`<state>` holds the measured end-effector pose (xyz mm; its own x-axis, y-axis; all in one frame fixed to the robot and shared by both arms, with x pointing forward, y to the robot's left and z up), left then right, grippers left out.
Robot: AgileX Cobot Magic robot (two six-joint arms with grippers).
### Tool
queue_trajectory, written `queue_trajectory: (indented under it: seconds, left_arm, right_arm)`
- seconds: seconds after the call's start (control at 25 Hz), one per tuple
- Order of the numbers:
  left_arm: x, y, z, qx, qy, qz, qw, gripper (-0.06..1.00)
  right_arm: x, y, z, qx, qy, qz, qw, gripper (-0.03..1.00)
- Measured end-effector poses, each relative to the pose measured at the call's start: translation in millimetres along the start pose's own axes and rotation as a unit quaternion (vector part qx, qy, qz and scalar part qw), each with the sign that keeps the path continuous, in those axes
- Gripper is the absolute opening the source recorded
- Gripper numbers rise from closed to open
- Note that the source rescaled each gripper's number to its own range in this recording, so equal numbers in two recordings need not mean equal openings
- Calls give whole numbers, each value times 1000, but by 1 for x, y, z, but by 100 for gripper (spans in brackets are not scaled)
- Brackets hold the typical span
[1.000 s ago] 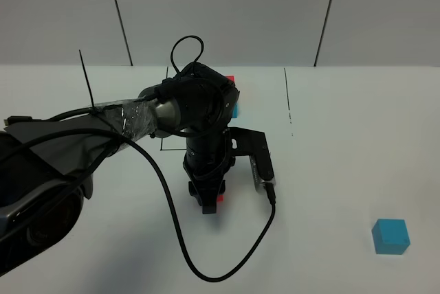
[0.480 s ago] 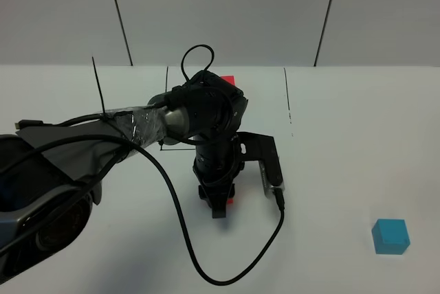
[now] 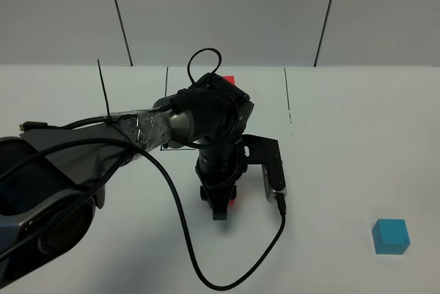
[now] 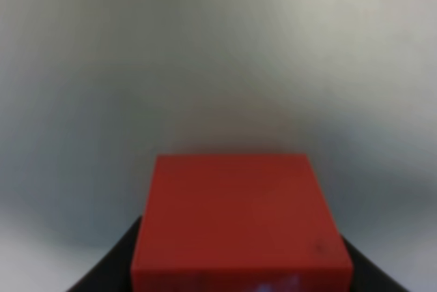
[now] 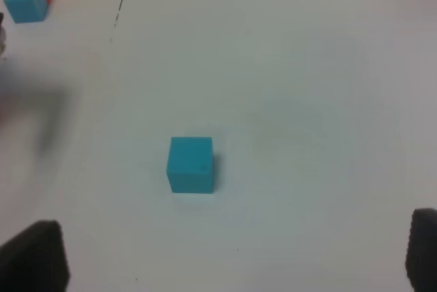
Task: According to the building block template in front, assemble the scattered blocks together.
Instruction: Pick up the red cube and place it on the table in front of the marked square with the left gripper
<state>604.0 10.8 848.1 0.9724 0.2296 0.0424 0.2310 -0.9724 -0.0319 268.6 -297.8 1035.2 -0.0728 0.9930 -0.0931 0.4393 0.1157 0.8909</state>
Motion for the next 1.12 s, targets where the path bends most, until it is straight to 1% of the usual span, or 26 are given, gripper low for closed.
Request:
queue_trajectory:
  seconds: [0.24, 0.32, 0.36, 0.44, 0.56, 0.64, 0.68, 0.72, 0.8, 0.96, 1.04, 1.12]
  left_arm:
    - [-1, -1, 1, 4, -3, 0, 1000, 1]
    - [-1, -1, 3, 7, -5, 0, 1000, 4]
    - [-1, -1, 4, 8, -6, 0, 1000, 10]
    - [-2, -2, 4, 11, -8, 0, 1000, 28]
    - [-3, -4, 4, 18, -12, 1, 1000, 63]
    - [-4, -7, 3, 28, -17, 1, 999, 82]
    - [-5, -9, 1, 34, -19, 2, 999, 89]
    - [-5, -10, -2, 37, -20, 2, 999, 94]
    - [-4, -11, -13, 38, -16, -4, 999, 99]
    - [-3, -12, -52, 13, 3, -31, 999, 100]
    - [-1, -14, -77, -10, 20, -53, 998, 100]
    - [4, -19, -97, -28, 35, -89, 995, 100]
  right_arm:
    - [0, 0, 0, 0, 0, 0, 1000, 100]
    - [0, 0, 0, 0, 0, 0, 1000, 100]
    - [0, 0, 0, 0, 0, 0, 1000, 100]
    - [0, 0, 0, 0, 0, 0, 1000, 100]
    - [0, 0, 0, 0, 0, 0, 1000, 100]
    - [0, 0, 0, 0, 0, 0, 1000, 100]
    - [0, 0, 0, 0, 0, 0, 1000, 100]
    - [0, 0, 0, 0, 0, 0, 1000, 100]
    - [0, 0, 0, 0, 0, 0, 1000, 100]
    - [0, 0, 0, 0, 0, 0, 1000, 100]
    - [0, 0, 0, 0, 0, 0, 1000, 100]
    - [0, 0, 0, 0, 0, 0, 1000, 100]
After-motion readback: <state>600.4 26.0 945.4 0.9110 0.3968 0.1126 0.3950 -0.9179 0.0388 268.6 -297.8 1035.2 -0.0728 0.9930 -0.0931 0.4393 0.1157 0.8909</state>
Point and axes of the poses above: a point on each arm's last joint axis where the gripper is mounted, z pointing out along that axis toward the gripper, x along the wrist's bending axis when the last joint is at zero, y = z × x, the point moved 4 cm from there along z, pointing out along that axis toward the gripper, and after that the axes turned 9 degrees about -z, right-handed, at the moved point
